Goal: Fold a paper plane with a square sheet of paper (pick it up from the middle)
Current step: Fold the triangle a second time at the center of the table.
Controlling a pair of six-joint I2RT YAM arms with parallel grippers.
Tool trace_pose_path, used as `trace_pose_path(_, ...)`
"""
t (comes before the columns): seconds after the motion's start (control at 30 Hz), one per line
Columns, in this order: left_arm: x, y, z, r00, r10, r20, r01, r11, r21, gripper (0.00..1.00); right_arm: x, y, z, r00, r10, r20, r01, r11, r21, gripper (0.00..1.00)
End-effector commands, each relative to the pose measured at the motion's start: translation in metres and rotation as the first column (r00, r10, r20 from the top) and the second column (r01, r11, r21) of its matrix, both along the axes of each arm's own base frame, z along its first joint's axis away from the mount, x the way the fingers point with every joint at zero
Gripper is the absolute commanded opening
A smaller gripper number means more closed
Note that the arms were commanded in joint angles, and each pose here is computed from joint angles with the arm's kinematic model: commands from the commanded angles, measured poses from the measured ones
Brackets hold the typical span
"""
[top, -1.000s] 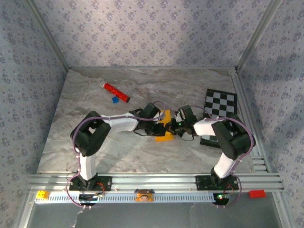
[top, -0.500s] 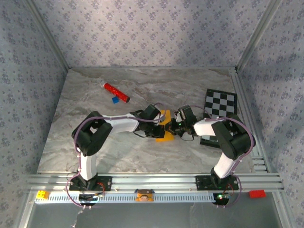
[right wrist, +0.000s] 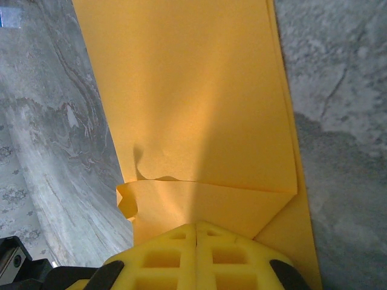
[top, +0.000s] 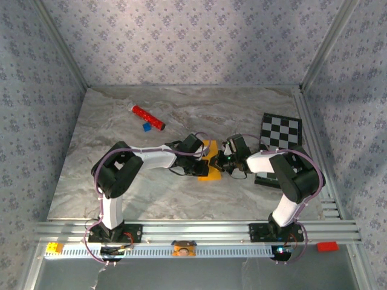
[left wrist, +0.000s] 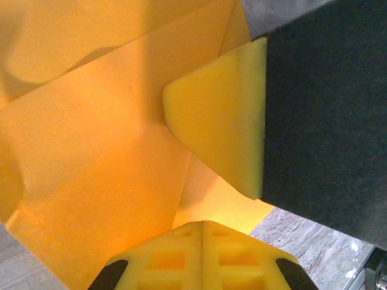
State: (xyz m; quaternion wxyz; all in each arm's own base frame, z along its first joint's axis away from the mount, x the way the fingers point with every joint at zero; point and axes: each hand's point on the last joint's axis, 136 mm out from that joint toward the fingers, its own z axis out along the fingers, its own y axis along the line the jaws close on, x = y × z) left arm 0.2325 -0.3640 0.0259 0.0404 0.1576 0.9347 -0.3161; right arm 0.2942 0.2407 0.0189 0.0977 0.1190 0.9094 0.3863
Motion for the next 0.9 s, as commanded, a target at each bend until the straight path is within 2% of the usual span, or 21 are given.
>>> trace_pose_path(0.0,-0.011,0.008,-0.014,1.000,-0.013,-0.028,0.014,0.999,0.034,0.00,-0.026,-0.029,-0.040,0.991,-0.051,-0.122,0.033,0.989,-0.142,0.00)
trace_pose_path(0.87,-0.037,0.033,-0.020,0.996,0.049,-0.080,-0.049,0.999,0.007,0.01,-0.026,-0.038,-0.044,0.990,-0.061,-0.129,0.040,0.987,-0.155,0.00)
